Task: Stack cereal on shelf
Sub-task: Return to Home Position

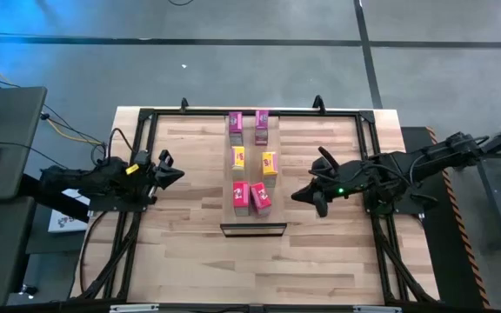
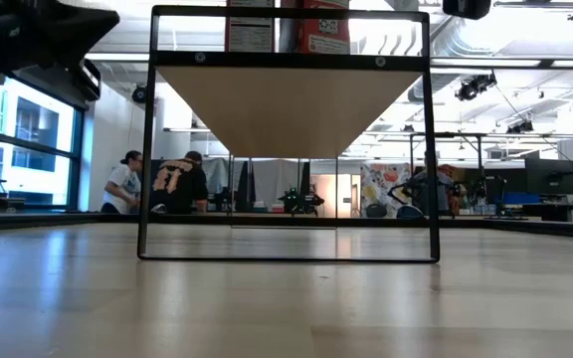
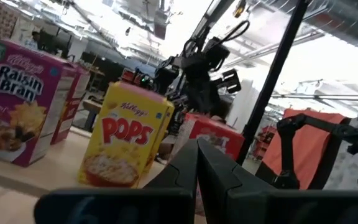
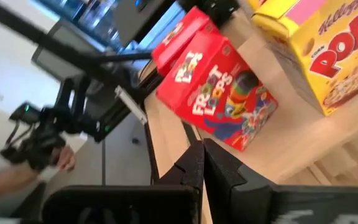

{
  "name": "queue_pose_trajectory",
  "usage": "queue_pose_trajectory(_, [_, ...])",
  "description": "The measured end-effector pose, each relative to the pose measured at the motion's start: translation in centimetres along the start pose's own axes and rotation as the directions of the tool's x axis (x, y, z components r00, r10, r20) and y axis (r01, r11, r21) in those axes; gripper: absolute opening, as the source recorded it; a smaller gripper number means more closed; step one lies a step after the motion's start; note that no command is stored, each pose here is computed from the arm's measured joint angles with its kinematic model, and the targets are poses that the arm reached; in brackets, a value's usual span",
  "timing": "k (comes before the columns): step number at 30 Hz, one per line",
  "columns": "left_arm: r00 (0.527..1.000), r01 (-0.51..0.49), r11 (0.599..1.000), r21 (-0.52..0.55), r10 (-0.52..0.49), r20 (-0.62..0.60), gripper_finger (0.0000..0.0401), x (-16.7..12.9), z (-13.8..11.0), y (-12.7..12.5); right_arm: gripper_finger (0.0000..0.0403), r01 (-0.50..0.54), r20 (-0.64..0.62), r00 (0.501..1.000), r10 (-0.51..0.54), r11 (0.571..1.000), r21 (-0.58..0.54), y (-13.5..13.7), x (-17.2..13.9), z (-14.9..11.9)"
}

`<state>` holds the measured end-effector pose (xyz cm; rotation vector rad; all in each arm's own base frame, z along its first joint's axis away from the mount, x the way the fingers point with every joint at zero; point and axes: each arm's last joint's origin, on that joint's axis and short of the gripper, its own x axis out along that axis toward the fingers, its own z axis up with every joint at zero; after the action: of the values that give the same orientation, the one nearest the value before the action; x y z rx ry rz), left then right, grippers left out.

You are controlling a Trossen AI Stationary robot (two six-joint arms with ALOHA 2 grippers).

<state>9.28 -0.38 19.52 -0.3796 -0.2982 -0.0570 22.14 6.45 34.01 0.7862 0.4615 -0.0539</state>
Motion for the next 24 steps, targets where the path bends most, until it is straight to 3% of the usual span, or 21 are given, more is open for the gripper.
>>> queue_pose_trajectory(7, [0.997, -0.05, 0.999, 0.007, 0.051, -0.058, 0.0, 0.0, -0.6, 0.3, 0.0, -0.116, -0.049, 0.993, 0.11, 0.983, -0.145, -3.0, -1.3, -1.1])
queue_pose_trajectory(14, [0.995, -0.058, 0.998, 0.009, 0.059, -0.078, 0.0, 0.0, -0.8, 0.4, 0.0, -0.261, 0.031, 0.961, 0.275, 0.937, -0.232, -8.8, -3.6, -4.7])
queue_pose_trajectory(18, [0.995, -0.059, 0.998, 0.009, 0.059, -0.078, 0.0, 0.0, -0.8, 0.4, 0.0, -0.27, 0.115, 0.939, 0.324, 0.902, -0.337, -11.8, -4.8, -6.8])
queue_pose_trajectory(24, [0.995, -0.061, 0.998, 0.01, 0.061, -0.082, 0.0, 0.0, -0.9, 0.4, 0.0, -0.252, 0.22, 0.906, 0.361, 0.879, -0.405, -14.6, -5.9, -8.7])
